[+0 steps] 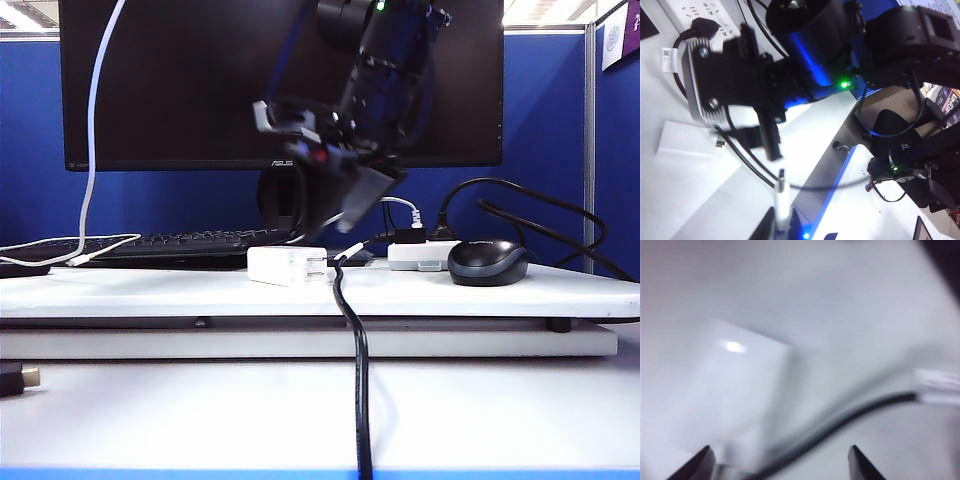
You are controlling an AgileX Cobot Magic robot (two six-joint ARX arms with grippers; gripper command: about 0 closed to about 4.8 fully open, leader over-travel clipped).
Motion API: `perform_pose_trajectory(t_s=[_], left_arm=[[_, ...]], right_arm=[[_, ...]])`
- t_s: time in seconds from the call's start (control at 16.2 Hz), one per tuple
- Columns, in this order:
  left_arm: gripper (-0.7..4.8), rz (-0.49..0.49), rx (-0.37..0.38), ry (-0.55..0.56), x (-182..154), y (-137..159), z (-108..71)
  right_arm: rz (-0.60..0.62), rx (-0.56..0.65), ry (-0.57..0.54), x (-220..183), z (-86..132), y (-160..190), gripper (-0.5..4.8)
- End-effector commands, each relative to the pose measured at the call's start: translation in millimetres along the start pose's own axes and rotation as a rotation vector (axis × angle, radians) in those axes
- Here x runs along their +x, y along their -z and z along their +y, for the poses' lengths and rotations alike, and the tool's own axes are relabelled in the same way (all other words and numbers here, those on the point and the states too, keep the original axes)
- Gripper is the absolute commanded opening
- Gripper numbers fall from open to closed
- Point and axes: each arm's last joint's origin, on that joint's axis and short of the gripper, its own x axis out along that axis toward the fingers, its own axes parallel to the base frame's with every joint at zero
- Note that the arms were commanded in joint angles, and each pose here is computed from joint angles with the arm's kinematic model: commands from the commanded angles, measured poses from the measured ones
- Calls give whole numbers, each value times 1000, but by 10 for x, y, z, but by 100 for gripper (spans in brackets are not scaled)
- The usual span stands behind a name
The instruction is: Pick up the Type-C charging cable and the charging base, insert one end of the Type-C charger into the corresponding slot on the base, and finally place the plugged-in charger back on the table.
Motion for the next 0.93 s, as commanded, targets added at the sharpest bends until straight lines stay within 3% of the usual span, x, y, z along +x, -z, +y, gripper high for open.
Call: perform_pose_trajectory(t_s=[0.06, 0.19, 0.25, 0.31, 0.56, 0.68, 0.8, 0.87, 0.93], left_arm=[[-6, -10, 14, 6, -18, -5, -23], [-6, -9, 13, 6, -18, -4, -23], [-6, -5, 7, 8, -18, 3, -25], [-6, -4, 5, 7, -18, 4, -25], [-6, -1, 1, 9, -18, 8, -26], [-6, -2, 1, 8, -18, 8, -26], [-6, -2, 2, 8, -18, 8, -26], [-6, -2, 1, 8, -18, 8, -26], [-6, -1, 1, 9, -18, 8, -26]], right_arm=[[-83, -4, -232, -37, 115, -41, 355], [-86, 0, -209, -48, 120, -56, 355], [-52, 40, -19, -60, 58, -71, 354], [-48, 48, 60, -63, 28, -84, 354], [-14, 73, 209, -10, -31, -83, 351], [57, 71, 180, 50, 3, -23, 326], [59, 70, 70, 55, 55, -4, 327], [5, 71, -66, 56, 97, -25, 327], [-16, 71, -118, 55, 111, -33, 327]])
